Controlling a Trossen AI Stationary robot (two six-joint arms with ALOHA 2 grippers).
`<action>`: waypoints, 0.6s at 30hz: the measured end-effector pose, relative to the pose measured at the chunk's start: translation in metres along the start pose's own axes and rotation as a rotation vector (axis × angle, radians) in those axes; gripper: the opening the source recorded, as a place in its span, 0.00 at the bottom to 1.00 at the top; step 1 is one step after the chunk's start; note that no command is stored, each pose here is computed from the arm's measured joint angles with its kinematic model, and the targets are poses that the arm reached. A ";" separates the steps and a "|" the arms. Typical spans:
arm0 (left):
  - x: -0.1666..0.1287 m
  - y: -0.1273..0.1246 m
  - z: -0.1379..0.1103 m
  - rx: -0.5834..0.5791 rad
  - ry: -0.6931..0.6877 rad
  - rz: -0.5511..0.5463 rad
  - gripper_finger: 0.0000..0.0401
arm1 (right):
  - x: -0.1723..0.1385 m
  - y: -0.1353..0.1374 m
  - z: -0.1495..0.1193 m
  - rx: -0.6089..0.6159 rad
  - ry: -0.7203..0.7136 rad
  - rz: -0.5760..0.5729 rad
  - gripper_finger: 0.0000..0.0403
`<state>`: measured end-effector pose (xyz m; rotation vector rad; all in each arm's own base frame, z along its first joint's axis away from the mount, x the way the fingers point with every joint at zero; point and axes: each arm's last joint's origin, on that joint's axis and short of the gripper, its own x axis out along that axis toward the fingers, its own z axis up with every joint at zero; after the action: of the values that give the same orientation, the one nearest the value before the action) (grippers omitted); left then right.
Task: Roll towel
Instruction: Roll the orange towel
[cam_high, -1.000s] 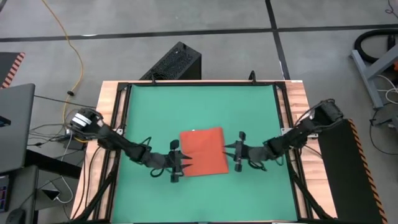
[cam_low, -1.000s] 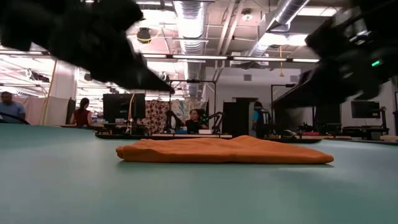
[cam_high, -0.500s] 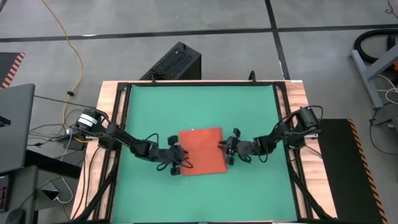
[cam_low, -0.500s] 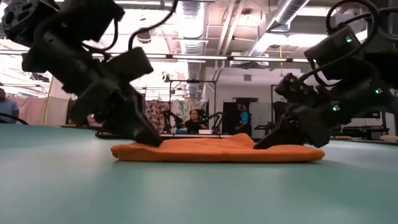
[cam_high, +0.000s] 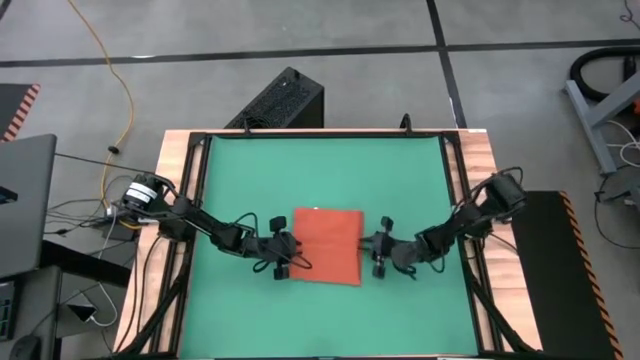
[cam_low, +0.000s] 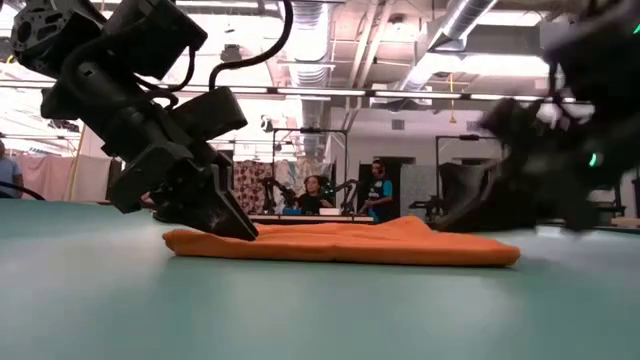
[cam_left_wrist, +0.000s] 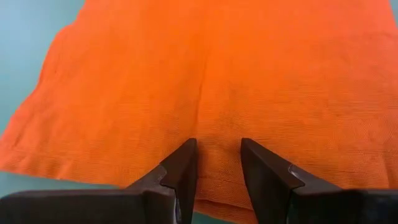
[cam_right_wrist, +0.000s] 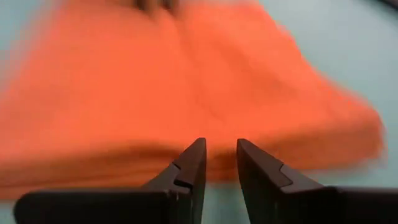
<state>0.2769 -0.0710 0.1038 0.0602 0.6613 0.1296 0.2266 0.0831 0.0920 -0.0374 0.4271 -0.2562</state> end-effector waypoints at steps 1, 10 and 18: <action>0.000 0.000 0.001 -0.002 -0.012 -0.002 0.28 | -0.003 0.004 0.009 0.009 -0.038 0.035 0.28; 0.000 -0.001 0.003 -0.019 -0.035 -0.026 0.28 | -0.012 0.053 0.049 -0.175 -0.070 0.244 0.35; 0.000 -0.001 0.002 -0.024 -0.018 -0.025 0.28 | 0.010 0.090 0.051 -0.257 0.099 0.236 0.63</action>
<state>0.2781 -0.0720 0.1049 0.0295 0.6417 0.1129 0.2778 0.1666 0.1267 -0.2254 0.5558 0.0309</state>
